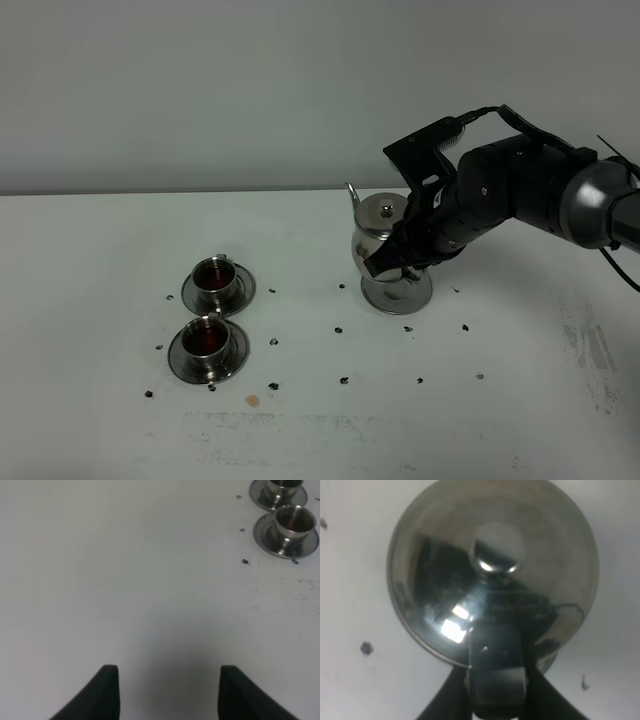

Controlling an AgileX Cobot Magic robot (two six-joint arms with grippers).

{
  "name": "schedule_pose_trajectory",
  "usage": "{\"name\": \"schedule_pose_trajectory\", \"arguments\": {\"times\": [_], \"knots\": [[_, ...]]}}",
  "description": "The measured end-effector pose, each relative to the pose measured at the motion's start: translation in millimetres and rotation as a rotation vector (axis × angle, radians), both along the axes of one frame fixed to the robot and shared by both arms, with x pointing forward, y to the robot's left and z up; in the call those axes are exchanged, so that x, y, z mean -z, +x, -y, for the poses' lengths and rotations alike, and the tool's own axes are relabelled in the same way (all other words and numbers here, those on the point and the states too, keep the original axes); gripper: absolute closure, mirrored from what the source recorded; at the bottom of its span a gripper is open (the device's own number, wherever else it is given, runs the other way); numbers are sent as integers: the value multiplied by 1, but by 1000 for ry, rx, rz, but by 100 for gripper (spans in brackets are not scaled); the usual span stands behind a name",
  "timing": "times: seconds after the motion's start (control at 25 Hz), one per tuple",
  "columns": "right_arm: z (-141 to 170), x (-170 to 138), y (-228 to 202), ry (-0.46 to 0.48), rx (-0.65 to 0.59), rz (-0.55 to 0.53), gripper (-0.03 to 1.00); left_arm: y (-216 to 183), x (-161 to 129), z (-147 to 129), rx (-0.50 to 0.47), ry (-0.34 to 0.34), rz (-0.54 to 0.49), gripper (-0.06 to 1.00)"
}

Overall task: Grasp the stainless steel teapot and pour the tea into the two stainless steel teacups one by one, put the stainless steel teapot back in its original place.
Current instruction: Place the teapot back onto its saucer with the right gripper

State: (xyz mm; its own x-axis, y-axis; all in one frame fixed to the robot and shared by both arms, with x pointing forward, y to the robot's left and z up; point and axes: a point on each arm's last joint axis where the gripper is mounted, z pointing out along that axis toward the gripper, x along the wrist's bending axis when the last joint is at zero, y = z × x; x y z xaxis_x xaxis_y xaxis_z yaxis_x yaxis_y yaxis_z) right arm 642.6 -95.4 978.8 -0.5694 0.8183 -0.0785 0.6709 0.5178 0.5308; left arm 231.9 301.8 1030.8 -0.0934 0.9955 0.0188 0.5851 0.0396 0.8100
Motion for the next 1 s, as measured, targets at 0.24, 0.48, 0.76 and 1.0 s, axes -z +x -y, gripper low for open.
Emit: {"name": "schedule_pose_trajectory", "arguments": {"times": [0.24, 0.48, 0.76, 1.0], "knots": [[1, 9, -3, 1, 2, -3, 77, 0, 0, 0, 0, 0, 0, 48], [1, 10, -1, 6, 5, 5, 77, 0, 0, 0, 0, 0, 0, 48], [0, 17, 0, -1, 6, -10, 77, 0, 0, 0, 0, 0, 0, 48], [0, 22, 0, -4, 7, -17, 77, 0, 0, 0, 0, 0, 0, 48]]}}
